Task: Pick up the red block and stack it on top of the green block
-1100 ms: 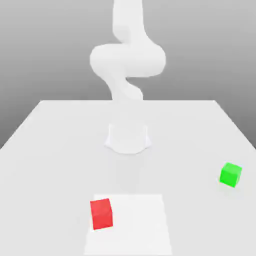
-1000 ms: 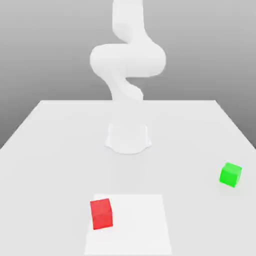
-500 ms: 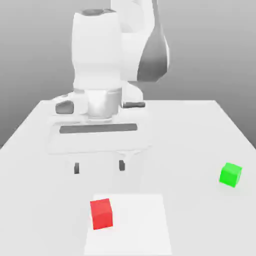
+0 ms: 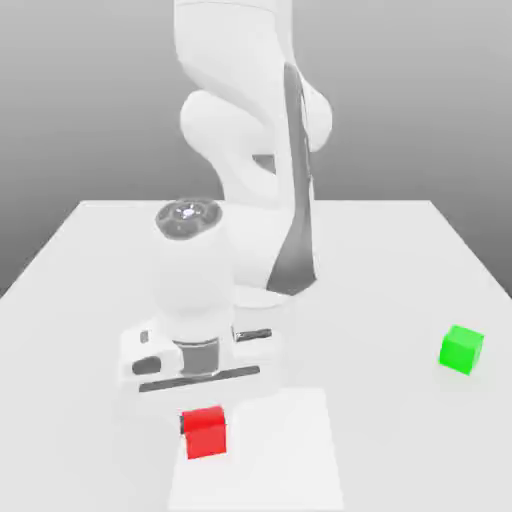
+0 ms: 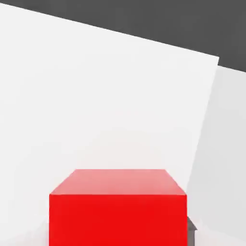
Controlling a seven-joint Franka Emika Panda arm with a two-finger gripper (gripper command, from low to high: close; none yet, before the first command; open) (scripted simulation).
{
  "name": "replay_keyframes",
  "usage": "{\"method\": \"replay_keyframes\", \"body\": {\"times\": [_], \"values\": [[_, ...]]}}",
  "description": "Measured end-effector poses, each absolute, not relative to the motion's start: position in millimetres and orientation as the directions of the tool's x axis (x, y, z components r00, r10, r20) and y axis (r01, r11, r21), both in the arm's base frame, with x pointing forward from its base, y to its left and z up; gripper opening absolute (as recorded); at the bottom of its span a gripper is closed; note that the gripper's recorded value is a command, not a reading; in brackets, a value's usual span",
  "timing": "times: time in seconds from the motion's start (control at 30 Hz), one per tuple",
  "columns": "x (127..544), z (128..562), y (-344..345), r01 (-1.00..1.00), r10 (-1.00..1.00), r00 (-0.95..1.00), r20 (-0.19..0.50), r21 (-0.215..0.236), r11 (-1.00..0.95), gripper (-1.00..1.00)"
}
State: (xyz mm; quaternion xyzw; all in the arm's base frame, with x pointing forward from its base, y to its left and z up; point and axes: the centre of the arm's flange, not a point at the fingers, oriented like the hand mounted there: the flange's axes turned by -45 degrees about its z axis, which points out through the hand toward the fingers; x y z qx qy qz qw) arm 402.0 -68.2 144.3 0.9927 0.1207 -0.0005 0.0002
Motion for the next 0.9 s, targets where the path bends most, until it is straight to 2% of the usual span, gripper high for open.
{"method": "replay_keyframes", "body": {"times": [0.23,0.47,0.67,0.9], "values": [[402.9,202.6,-63.8,0.242,0.242,0.97,0.0,-0.001,-0.97,-1.0],[393.3,224.1,96.8,0.335,0.335,0.942,0.007,-0.02,-0.942,-1.0],[336.7,236.3,220.2,0.385,0.385,0.923,0.004,-0.023,-0.923,-1.0],[231.1,245.8,323.7,0.427,0.427,0.904,0.0,-0.005,-0.904,-1.0]]}}
